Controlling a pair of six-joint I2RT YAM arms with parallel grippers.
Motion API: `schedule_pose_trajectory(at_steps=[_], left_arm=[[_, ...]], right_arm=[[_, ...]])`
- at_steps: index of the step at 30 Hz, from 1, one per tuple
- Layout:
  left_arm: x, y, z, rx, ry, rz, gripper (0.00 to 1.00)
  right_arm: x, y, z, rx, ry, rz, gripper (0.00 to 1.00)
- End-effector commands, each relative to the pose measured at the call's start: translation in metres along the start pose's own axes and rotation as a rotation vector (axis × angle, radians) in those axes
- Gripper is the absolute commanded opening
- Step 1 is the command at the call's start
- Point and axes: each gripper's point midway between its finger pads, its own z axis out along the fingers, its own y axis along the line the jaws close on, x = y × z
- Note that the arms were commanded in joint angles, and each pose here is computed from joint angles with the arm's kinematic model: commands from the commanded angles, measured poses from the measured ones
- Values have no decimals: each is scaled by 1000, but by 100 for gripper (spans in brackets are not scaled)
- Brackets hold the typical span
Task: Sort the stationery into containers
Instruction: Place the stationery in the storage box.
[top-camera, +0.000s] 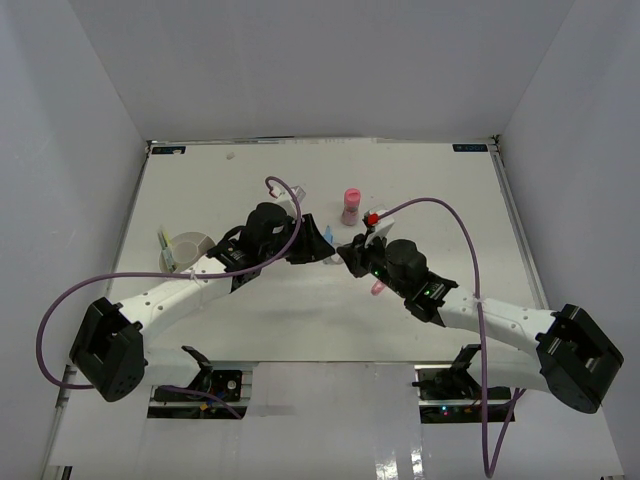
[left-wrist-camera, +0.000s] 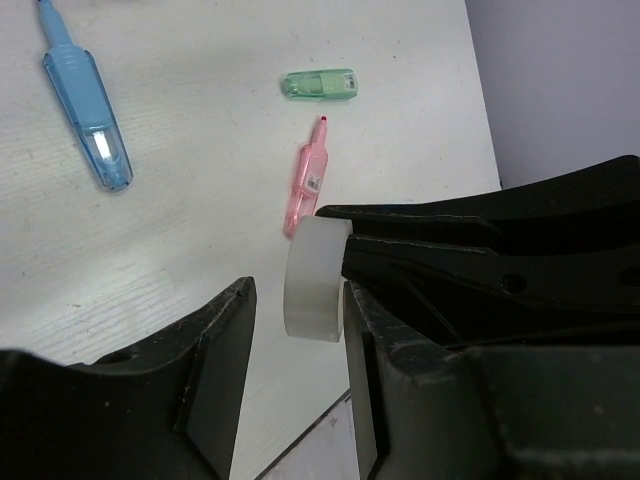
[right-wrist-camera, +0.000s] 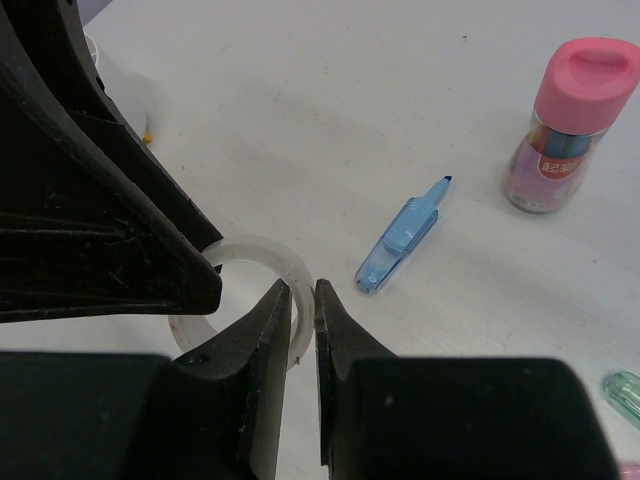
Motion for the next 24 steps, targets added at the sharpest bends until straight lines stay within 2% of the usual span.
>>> schedule_pose_trajectory(at_steps=[1, 12, 18, 21, 22, 24], left_arm=[[-12, -18, -2, 56, -28, 5, 50], [-8, -17, 0, 60, -9, 2, 42], [-9, -18, -3, 60, -17, 14, 26], [-8, -15, -3, 46, -13, 24, 17], [-10, -16, -4, 46, -17, 26, 16], [-12, -14, -5, 33, -24, 40, 9]], right_arm=[[-22, 8, -1, -27, -81, 19, 18], [-20, 8, 0, -25, -80, 25, 18], [-20, 6, 0, -16, -80, 27, 20], [-21, 6, 0, -15, -82, 25, 25], [-20, 6, -1, -14, -81, 24, 33], [-20, 5, -1, -13, -83, 21, 43]])
